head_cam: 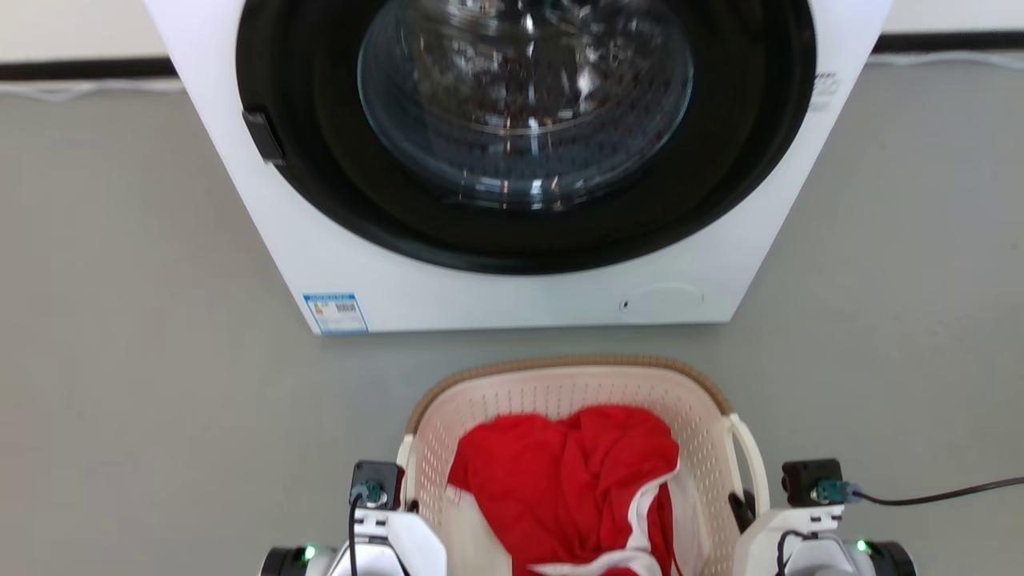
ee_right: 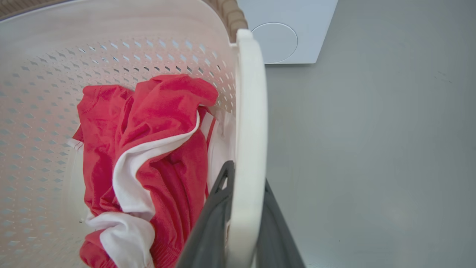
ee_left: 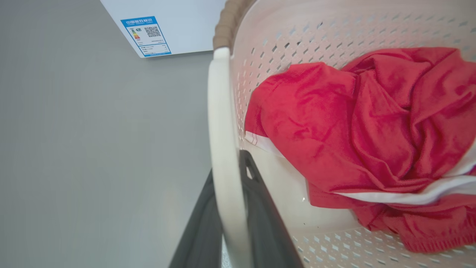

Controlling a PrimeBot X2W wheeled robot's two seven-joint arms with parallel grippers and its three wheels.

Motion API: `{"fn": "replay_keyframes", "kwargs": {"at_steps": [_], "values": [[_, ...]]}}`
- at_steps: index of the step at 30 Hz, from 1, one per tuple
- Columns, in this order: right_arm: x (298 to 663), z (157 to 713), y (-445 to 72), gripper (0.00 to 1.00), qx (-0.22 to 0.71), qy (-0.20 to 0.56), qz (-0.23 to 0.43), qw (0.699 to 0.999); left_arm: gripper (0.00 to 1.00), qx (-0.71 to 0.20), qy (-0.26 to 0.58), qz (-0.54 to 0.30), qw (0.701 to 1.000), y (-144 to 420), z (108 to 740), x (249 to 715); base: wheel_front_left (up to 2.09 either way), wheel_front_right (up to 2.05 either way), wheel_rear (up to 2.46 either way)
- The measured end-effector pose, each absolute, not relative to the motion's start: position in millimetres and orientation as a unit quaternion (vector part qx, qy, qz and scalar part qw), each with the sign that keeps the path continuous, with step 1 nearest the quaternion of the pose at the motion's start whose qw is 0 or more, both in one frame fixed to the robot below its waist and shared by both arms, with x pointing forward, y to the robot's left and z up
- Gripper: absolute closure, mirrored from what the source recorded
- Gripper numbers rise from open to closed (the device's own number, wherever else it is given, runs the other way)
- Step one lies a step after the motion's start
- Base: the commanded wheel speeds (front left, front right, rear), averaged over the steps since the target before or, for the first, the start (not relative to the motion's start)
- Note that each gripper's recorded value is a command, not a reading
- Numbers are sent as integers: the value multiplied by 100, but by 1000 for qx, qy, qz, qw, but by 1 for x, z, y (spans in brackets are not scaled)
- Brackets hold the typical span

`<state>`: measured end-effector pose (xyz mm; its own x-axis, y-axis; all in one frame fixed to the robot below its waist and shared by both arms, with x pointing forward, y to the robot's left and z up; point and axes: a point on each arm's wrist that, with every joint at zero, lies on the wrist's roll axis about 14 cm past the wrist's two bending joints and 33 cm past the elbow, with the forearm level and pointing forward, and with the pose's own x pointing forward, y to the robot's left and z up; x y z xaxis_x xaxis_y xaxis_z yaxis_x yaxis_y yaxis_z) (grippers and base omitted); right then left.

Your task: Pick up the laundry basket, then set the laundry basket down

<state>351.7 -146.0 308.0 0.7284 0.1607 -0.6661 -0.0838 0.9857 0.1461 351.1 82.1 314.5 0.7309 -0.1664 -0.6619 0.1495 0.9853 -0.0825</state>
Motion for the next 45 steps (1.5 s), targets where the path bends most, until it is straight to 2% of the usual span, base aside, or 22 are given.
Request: {"fn": "replay_keyframes", "kwargs": {"at_steps": [29, 45], "values": [[294, 310, -146, 100, 71, 409, 62, 908, 100, 17, 406, -132, 904, 71, 314, 301, 0, 0, 0], [293, 311, -143, 100, 68, 411, 68, 907, 100, 17, 412, -135, 901, 72, 312, 297, 0, 0, 0]]}}
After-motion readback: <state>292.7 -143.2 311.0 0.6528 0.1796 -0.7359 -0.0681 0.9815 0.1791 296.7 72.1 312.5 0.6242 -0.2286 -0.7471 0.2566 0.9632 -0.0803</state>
